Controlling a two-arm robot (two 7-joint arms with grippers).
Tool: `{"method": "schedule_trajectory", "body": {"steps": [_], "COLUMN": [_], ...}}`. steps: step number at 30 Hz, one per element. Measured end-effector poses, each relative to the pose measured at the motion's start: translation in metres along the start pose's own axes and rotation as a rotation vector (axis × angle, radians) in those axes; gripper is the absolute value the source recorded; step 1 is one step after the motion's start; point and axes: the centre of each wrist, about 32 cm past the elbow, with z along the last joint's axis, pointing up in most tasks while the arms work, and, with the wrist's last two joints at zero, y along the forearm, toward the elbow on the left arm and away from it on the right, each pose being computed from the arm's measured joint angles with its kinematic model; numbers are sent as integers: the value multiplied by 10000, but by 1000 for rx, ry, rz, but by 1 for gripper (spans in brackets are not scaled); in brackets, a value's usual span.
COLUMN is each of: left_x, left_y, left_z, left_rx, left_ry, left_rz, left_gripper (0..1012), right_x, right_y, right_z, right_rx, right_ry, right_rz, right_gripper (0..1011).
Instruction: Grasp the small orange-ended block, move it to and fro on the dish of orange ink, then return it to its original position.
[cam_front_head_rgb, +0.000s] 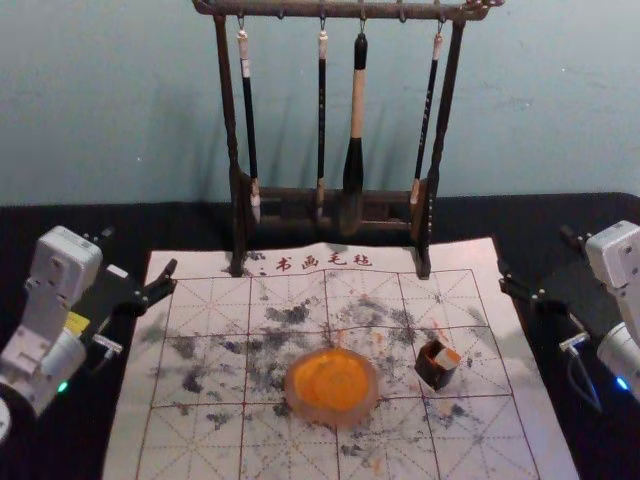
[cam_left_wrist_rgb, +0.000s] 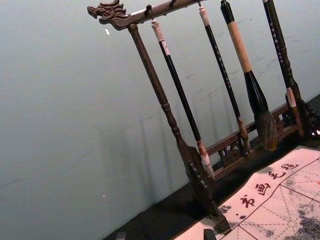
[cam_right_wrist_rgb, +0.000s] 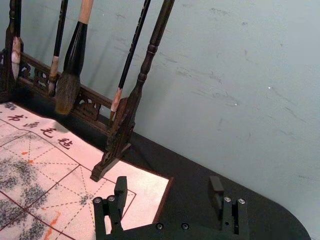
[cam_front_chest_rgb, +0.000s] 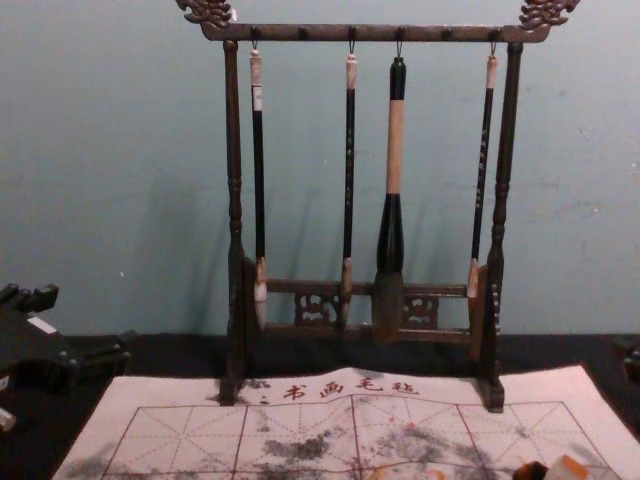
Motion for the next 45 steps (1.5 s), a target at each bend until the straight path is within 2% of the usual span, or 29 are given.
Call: {"method": "schedule_trajectory", "body": {"steps": [45], "left_x": [0], "left_y": [0], "left_z": [0], "left_rx": [0], "left_ry": [0], "left_rz": [0], "left_gripper": [1001], "right_x": [0], "right_y": [0], "right_z": [0], "right_rx": [0], "right_ry": [0], "right_rz": [0], "right_gripper": [1000]}}
